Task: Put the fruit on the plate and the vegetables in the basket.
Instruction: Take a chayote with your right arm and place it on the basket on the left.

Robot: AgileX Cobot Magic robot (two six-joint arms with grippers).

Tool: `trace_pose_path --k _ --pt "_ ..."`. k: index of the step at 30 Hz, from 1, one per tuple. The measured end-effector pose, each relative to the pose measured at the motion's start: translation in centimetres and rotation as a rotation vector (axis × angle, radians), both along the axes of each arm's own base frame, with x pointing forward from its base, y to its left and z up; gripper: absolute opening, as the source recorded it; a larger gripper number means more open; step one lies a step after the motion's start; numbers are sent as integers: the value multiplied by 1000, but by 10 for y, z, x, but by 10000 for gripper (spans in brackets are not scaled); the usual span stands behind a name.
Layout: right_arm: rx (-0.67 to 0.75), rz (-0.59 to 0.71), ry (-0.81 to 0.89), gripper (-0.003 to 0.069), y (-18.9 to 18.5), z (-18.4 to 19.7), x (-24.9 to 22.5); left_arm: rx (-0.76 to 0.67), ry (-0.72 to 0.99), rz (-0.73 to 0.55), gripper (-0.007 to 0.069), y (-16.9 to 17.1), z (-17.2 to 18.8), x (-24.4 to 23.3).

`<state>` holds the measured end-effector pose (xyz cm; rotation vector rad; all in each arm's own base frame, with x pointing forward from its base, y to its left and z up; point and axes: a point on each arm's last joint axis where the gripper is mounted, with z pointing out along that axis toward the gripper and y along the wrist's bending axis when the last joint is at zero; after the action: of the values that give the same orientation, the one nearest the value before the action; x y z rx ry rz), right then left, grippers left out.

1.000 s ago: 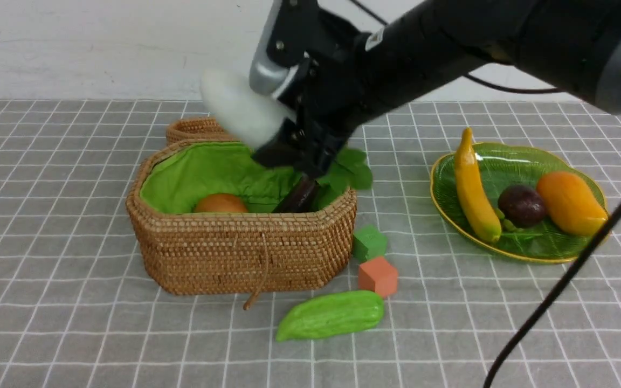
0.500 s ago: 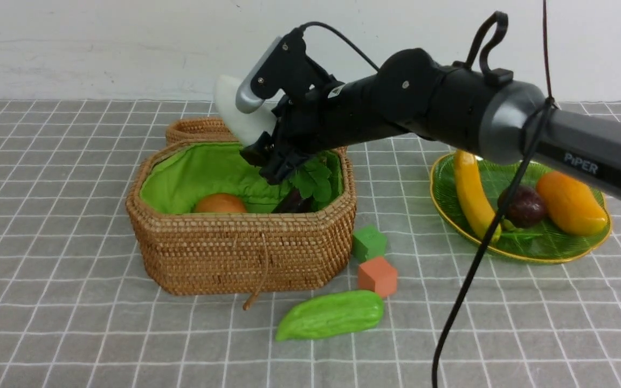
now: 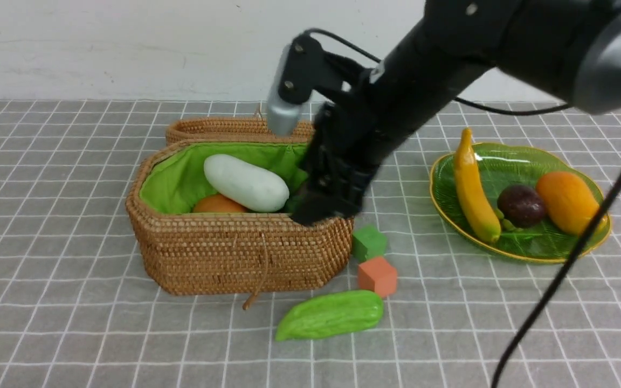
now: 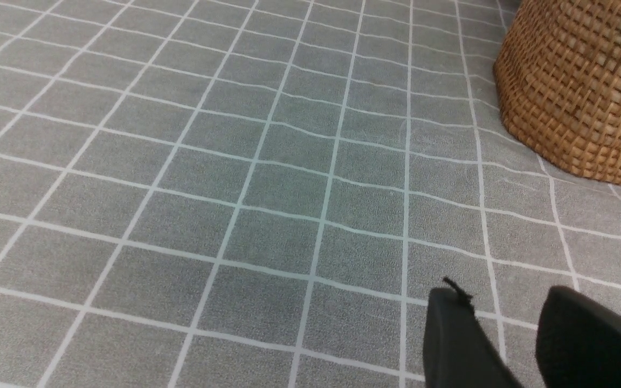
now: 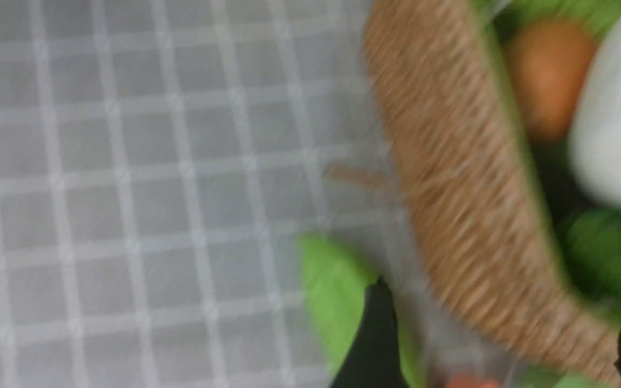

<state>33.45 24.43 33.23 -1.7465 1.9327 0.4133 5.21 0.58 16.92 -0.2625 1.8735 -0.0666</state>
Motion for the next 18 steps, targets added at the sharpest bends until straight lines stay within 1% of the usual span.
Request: trace_pose_path --k 3,7,9,10,11,12,13,15,16,18 --pt "-43 -2 40 546 -4 -7 -3 0 0 0 230 0 0 0" --pt "-68 -25 44 568 2 -32 -4 0 0 0 236 0 0 0" --pt "-91 -36 30 587 6 -52 -5 0 0 0 237 0 0 0" --pt "-111 -42 19 599 9 -72 -6 0 0 0 238 0 0 0" --pt "-117 -42 17 600 9 -75 -5 0 0 0 238 0 0 0" --pt "-134 -48 10 602 10 -90 -5 0 0 0 238 0 0 0" --pt "-156 -44 8 602 9 -105 -5 0 0 0 238 0 0 0" --pt "-171 -40 12 598 9 -115 -5 0 0 0 238 0 0 0" --pt "-201 -27 31 587 9 -133 -4 0 0 0 238 0 0 0" --pt "-225 -15 43 571 9 -145 -3 0 0 0 238 0 0 0"
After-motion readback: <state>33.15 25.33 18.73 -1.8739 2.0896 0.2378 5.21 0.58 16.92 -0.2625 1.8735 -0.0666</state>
